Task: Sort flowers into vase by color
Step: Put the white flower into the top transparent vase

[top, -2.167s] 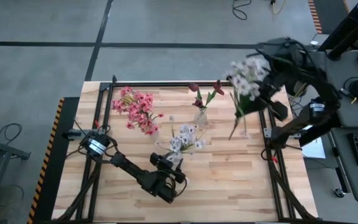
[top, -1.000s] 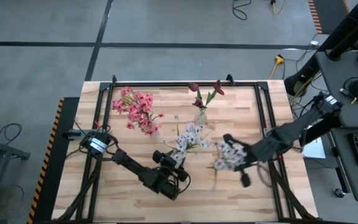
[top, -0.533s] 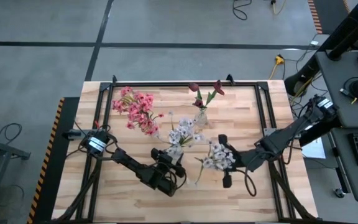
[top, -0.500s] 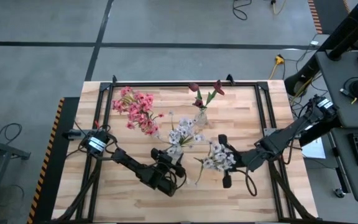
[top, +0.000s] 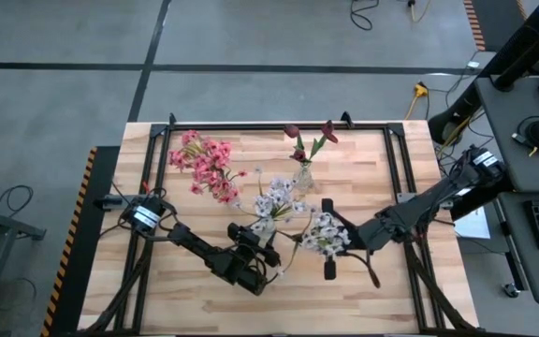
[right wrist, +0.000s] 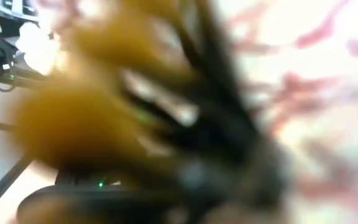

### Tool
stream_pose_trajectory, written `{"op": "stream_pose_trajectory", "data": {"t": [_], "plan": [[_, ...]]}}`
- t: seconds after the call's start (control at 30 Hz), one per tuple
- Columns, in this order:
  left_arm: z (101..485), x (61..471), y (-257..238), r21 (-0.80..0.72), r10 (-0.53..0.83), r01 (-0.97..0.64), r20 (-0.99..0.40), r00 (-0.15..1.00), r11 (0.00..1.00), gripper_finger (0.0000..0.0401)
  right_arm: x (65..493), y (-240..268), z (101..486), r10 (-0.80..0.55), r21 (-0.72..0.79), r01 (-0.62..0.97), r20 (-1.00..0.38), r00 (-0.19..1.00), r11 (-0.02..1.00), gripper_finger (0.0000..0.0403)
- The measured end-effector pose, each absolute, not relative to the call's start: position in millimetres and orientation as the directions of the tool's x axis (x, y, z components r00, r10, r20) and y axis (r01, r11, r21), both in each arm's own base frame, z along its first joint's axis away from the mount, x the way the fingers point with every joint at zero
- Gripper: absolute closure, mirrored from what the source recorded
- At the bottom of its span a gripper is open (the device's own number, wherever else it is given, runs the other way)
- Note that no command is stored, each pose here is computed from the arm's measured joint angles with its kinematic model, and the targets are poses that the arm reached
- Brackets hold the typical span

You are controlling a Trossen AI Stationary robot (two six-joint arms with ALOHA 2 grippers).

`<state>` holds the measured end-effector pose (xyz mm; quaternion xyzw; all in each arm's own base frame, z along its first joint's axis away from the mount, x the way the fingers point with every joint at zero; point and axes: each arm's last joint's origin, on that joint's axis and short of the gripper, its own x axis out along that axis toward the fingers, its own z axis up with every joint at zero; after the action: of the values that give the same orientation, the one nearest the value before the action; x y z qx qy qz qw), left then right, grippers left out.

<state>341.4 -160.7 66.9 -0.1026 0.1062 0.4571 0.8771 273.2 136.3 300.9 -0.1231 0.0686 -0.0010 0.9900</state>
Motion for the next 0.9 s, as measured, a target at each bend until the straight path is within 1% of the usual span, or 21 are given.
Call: {"op": "stream_pose_trajectory", "data": {"t": [0.17, 0.43, 0.9], "plan": [[66.4, 341.1, -160.6, -0.084, 0.78, -0.824, -0.28, 0.559, 0.561, 0.0129, 284.5, 132.9, 292.9, -0.046, -0.24, 0.013, -0.133, 0.99, 0.971, 0.0385], [66.0, 340.8, -160.4, -0.074, 0.78, -0.823, -0.281, 0.559, 0.564, 0.0129, 294.5, 119.9, 291.1, -0.096, -0.222, 0.066, -0.13, 0.987, 0.973, 0.0385], [65.7, 340.5, -160.3, -0.055, 0.776, -0.819, -0.29, 0.56, 0.571, 0.0129, 304.7, 112.7, 283.3, -0.128, -0.236, 0.094, -0.133, 0.983, 0.967, 0.0385]]}}
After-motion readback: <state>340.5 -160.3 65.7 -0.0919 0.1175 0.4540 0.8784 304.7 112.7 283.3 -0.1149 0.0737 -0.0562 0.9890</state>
